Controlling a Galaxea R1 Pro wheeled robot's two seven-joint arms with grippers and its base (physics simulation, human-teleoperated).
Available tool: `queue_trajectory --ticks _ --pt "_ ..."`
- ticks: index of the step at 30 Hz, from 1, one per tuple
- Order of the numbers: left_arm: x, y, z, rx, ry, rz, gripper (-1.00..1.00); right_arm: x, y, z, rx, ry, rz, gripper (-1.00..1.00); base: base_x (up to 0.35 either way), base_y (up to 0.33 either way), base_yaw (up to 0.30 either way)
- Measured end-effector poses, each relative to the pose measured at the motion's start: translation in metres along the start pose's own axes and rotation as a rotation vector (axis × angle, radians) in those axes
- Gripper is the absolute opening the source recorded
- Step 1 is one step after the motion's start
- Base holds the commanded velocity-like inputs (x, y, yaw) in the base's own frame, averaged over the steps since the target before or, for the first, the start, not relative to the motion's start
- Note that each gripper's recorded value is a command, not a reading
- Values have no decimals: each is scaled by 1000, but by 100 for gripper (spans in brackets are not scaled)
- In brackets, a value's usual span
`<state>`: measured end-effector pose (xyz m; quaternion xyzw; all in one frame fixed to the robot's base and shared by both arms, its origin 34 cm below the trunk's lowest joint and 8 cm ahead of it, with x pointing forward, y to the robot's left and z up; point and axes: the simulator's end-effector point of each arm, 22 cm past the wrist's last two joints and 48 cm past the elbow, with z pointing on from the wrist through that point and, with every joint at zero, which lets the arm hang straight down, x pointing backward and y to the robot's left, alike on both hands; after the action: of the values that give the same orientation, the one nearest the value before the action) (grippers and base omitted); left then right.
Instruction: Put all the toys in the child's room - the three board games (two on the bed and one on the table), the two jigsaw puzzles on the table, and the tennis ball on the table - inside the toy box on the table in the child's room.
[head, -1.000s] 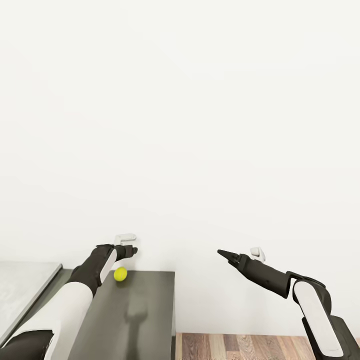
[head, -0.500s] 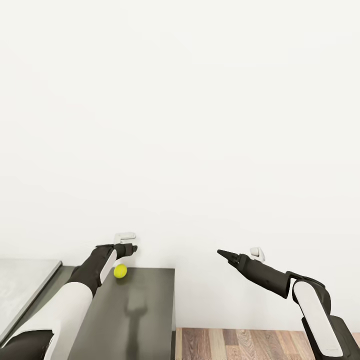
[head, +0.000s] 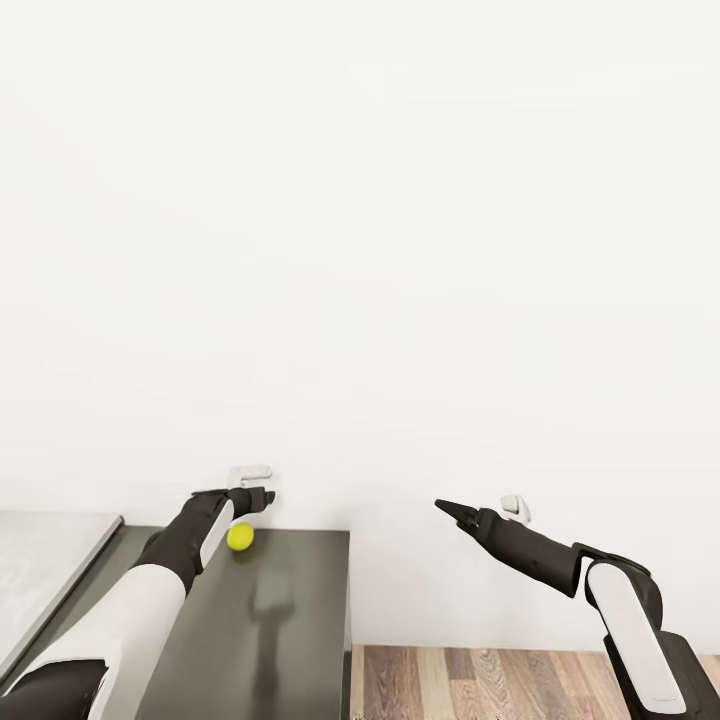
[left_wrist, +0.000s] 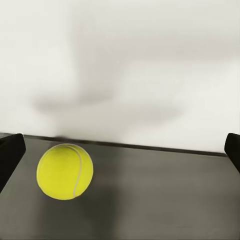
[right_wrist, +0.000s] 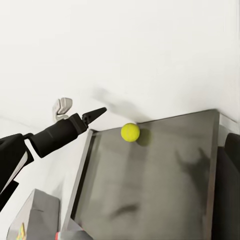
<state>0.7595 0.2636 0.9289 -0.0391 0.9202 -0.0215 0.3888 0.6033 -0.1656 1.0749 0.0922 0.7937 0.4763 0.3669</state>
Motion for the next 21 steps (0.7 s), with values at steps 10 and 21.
queue_trajectory --ticks 10,21 --pt "9 1 7 -2 17 2 100 1 -8 2 10 5 11 100 0 0 0" --pt "13 2 14 -5 7 5 100 5 -17 4 22 14 25 100 0 0 0"
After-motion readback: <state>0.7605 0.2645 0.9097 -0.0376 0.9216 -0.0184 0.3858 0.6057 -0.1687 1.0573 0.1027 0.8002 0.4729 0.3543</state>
